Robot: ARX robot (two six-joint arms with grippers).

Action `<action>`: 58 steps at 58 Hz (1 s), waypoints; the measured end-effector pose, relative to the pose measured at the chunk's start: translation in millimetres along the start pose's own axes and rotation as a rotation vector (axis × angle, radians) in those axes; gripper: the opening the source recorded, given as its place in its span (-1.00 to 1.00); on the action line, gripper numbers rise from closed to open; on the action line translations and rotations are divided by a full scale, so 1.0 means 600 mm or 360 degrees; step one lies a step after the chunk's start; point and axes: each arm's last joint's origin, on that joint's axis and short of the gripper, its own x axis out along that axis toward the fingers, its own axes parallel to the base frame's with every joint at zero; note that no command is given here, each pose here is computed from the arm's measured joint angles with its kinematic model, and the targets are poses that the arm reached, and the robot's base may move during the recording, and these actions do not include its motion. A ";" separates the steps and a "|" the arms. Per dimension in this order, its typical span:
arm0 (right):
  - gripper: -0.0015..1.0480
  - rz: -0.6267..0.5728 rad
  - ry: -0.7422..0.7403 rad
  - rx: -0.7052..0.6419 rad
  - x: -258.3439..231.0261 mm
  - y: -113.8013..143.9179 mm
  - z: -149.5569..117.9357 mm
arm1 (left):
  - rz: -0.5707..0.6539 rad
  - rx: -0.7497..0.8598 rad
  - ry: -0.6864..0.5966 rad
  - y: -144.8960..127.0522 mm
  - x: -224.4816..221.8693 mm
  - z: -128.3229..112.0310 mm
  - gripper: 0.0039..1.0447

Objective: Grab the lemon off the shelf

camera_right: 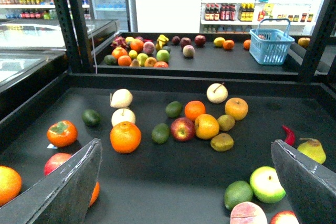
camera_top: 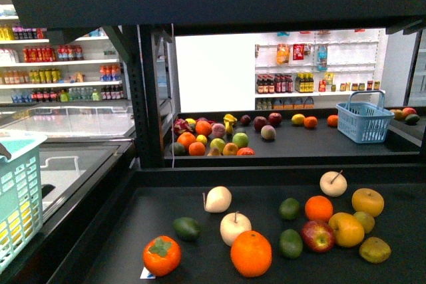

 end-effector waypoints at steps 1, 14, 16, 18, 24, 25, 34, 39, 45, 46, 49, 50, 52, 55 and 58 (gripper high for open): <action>0.86 -0.0001 0.0001 0.0000 0.000 0.000 0.000 | 0.0011 0.0008 0.0001 -0.002 -0.003 0.001 0.85; 0.86 0.0000 0.0000 0.0000 0.000 0.000 0.000 | 0.0161 0.0242 -0.0018 -0.045 -0.051 0.008 0.85; 0.86 0.0000 0.0000 0.0000 0.000 0.000 0.000 | 0.0170 0.0291 -0.0031 -0.053 -0.058 0.007 0.85; 0.86 0.0000 0.0001 0.0000 0.000 0.000 0.000 | 0.0168 0.0401 -0.0052 -0.067 -0.071 0.004 0.85; 0.86 0.0000 0.0001 0.0000 0.000 0.000 0.000 | 0.0136 0.0780 -0.0143 -0.098 -0.097 -0.014 0.85; 0.86 0.0000 0.0000 0.0000 0.000 0.000 0.000 | 0.0128 0.0860 -0.0157 -0.101 -0.102 -0.019 0.85; 0.86 0.0000 0.0000 0.0000 0.000 0.000 0.000 | 0.0071 0.1480 -0.0075 -0.096 -0.146 -0.096 0.85; 0.86 0.0000 0.0000 0.0000 0.000 0.000 0.000 | 0.0014 0.1709 0.0014 -0.085 -0.175 -0.143 0.85; 0.86 0.0000 0.0000 0.0000 0.000 0.000 0.000 | -0.0076 0.1855 0.0098 -0.073 -0.213 -0.191 0.85; 0.86 0.0000 0.0001 0.0000 0.000 0.000 0.000 | -0.0093 0.1867 0.0107 -0.072 -0.220 -0.198 0.85; 0.86 0.0000 0.0000 0.0000 0.000 0.000 0.000 | -0.0128 0.1882 0.0120 -0.067 -0.237 -0.212 0.85; 0.86 -0.0001 0.0001 0.0000 0.000 0.000 0.000 | -0.0136 0.1883 0.0121 -0.066 -0.243 -0.217 0.85; 0.86 0.0000 0.0000 0.0000 0.000 0.000 0.000 | -0.0172 0.1887 0.0160 -0.062 -0.253 -0.223 0.81; 0.86 0.0000 0.0000 0.0000 0.000 0.000 0.000 | -0.0250 0.1894 0.0245 -0.052 -0.265 -0.225 0.64; 0.86 -0.0001 0.0001 0.0000 0.000 0.000 0.000 | -0.0275 0.1898 0.0278 -0.032 -0.281 -0.222 0.44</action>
